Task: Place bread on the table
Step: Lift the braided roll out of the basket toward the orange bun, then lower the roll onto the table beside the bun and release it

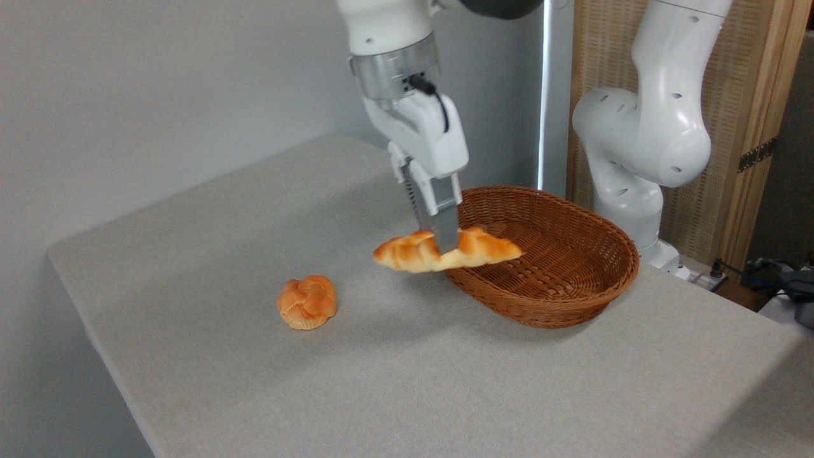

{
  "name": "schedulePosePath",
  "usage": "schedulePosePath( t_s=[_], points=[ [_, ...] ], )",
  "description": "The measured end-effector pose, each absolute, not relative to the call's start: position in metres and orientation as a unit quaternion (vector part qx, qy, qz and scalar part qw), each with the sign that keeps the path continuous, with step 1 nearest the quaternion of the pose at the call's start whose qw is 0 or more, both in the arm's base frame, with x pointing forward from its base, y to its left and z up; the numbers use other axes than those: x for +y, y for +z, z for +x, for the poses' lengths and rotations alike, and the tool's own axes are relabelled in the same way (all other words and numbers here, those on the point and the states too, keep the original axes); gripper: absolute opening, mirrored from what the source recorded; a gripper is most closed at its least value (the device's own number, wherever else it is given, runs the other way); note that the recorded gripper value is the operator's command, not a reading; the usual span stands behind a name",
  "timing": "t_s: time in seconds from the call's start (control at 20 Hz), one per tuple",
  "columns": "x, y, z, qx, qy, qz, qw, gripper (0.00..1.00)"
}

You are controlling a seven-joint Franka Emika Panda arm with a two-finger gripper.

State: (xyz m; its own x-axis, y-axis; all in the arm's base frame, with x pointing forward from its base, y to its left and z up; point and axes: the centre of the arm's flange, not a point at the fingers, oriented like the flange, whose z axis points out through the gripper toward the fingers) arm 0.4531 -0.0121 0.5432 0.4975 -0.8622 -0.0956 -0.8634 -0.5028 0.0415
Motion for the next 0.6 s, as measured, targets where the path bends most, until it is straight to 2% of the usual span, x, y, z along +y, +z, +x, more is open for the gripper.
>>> schedulePosePath(
  t_s=[0.1,0.25,0.3,0.4,0.45,0.6],
  points=[
    [-0.016,0.535,0.477,0.494,0.052,-0.868,0.002,0.51],
    [-0.028,0.514,0.516,0.494,0.072,-0.867,0.003,0.74],
    [-0.033,0.505,0.526,0.495,0.076,-0.866,0.005,0.86],
    [-0.044,0.491,0.545,0.502,0.068,-0.862,0.014,0.97],
    [-0.052,0.485,0.551,0.507,0.062,-0.859,0.019,1.0],
    [-0.066,0.476,0.559,0.515,0.057,-0.855,0.024,1.0]
  ],
)
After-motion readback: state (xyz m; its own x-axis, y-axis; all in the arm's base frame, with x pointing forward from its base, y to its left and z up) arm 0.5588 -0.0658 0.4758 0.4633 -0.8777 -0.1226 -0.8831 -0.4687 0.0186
